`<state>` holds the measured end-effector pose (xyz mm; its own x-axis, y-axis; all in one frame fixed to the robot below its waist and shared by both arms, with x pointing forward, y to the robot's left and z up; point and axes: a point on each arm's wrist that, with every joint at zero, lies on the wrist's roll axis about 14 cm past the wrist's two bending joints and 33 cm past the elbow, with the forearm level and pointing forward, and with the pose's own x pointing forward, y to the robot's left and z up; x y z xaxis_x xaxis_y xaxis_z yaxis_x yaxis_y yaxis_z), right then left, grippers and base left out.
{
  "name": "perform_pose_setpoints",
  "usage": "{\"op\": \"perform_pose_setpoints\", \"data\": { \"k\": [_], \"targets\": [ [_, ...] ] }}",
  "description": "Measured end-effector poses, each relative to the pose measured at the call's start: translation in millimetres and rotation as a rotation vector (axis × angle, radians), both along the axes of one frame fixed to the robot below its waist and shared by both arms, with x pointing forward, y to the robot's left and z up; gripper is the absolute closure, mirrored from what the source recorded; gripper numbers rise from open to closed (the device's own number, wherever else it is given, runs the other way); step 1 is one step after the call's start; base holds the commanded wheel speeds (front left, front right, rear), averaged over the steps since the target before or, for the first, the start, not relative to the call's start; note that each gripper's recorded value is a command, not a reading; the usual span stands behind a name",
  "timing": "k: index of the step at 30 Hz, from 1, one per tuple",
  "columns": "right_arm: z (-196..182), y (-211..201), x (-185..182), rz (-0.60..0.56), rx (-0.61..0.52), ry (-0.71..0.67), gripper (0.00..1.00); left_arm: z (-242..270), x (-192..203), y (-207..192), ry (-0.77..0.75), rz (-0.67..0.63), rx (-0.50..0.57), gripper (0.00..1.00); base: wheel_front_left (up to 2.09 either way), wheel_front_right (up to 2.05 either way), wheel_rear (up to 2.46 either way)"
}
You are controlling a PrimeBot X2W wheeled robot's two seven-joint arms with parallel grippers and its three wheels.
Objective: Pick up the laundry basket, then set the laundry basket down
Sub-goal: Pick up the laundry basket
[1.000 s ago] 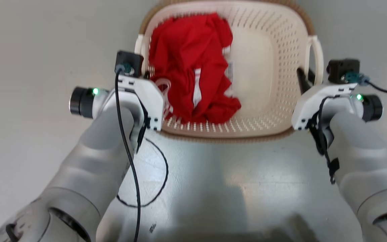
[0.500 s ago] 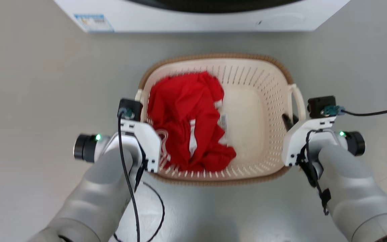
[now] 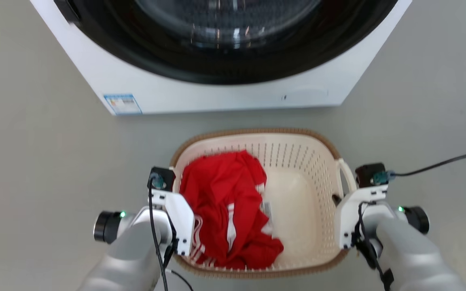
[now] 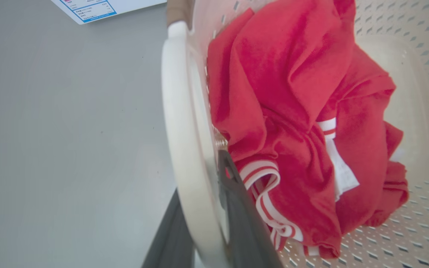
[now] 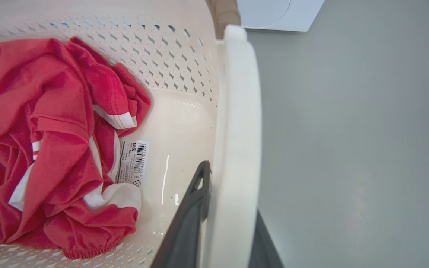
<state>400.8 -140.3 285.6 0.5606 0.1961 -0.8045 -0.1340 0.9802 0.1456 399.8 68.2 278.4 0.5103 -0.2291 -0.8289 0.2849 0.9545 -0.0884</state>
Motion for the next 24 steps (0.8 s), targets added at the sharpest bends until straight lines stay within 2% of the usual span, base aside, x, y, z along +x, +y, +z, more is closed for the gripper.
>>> {"op": "perform_pose_setpoints", "data": {
  "k": [15, 24],
  "targets": [
    [28, 6, -46, 0.047, -0.022, -0.004, 1.0, 36, -47, 1, -0.04, -0.056, 0.046, 1.0, 0.0, 0.0, 0.0],
    [39, 6, -53, 0.055, -0.025, -0.025, 1.0, 44, -57, 1, -0.061, -0.048, 0.048, 1.0, 0.0, 0.0, 0.0]
  ]
}}
